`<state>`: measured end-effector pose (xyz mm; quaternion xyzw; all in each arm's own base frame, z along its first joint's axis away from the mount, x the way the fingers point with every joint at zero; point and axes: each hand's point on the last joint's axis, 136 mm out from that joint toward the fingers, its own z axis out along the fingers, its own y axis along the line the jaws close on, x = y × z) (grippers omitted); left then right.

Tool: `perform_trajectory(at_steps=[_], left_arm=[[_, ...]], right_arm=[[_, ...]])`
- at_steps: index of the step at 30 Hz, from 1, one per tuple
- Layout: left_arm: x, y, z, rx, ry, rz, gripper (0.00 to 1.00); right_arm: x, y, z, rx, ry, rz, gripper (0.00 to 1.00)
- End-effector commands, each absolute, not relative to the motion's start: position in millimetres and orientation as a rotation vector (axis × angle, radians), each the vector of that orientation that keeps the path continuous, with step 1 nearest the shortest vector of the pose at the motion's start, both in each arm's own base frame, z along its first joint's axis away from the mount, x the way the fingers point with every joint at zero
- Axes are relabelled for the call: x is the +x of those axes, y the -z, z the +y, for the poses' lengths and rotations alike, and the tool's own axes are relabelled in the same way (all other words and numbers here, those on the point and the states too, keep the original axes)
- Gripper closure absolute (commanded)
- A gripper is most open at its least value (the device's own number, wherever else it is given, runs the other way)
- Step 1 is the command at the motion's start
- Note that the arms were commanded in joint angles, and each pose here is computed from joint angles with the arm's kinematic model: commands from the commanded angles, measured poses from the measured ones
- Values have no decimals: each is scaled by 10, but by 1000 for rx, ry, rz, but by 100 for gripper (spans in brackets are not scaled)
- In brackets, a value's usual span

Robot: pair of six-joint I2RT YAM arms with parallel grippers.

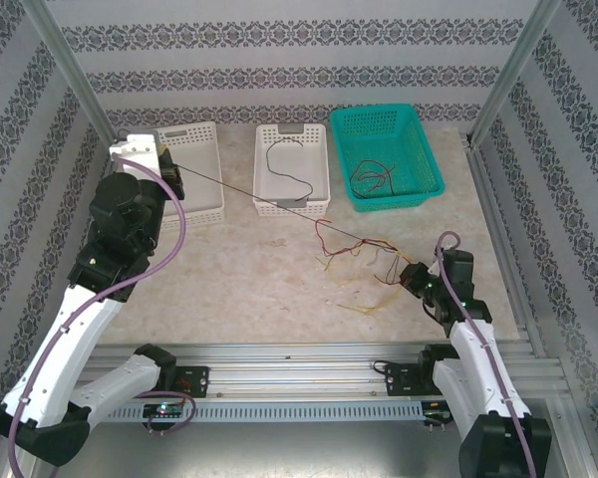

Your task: Untangle the cables

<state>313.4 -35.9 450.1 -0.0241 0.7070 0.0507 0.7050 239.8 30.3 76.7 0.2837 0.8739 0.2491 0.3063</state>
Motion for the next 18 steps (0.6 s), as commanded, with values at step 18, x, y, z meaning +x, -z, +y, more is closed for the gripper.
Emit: perform_trajectory(at_steps=[18], left_arm=[[2655, -5305, 314, -288, -363, 1367, 100]], right_arm=[[2301, -595, -251, 1014, -380, 2315, 100]])
